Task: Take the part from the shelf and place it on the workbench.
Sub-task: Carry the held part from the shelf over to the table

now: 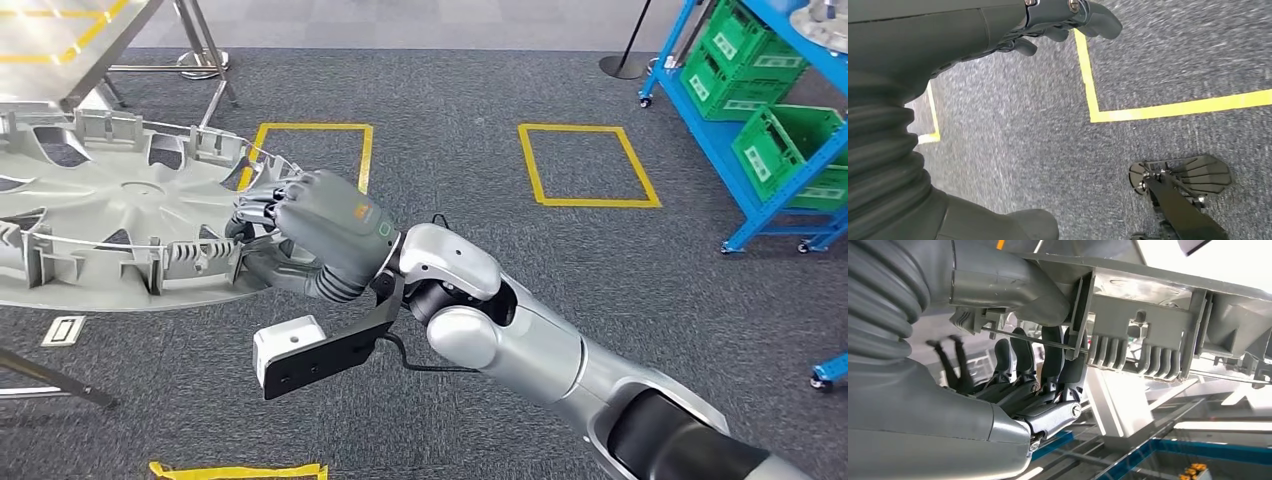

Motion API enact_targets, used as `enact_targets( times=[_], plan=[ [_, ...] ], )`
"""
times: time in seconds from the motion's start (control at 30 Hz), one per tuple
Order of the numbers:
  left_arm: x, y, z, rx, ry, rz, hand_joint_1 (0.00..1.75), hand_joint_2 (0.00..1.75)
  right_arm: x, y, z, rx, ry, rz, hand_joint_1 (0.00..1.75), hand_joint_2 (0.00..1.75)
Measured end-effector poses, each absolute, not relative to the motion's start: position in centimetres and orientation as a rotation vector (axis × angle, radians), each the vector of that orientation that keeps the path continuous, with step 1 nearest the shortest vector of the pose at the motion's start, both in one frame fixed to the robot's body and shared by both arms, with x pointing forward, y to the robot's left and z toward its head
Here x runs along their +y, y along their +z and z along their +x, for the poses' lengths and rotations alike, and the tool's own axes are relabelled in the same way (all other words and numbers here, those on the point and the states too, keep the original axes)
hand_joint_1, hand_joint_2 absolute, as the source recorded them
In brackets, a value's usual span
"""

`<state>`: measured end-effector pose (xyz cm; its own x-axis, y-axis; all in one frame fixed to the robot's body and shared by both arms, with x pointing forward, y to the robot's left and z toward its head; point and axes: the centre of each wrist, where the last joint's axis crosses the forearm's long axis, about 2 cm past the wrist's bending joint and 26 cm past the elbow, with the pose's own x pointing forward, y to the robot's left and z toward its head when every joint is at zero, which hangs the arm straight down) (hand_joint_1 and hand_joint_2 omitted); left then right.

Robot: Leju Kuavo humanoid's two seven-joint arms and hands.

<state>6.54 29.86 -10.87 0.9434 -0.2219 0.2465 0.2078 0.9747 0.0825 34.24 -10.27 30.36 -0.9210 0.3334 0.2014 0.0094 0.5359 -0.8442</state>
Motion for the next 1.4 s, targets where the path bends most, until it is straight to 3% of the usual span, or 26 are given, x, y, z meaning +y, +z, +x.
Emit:
enact_targets(
  times=[1.4],
  plan=[
    [30.10, -11.00, 5.65, -0.241, -0.178, 0.056, 0.00, 1.75, -10.05, 30.54, 34.16, -2.458, 1.328, -0.277, 1.75, 1.75]
  ],
)
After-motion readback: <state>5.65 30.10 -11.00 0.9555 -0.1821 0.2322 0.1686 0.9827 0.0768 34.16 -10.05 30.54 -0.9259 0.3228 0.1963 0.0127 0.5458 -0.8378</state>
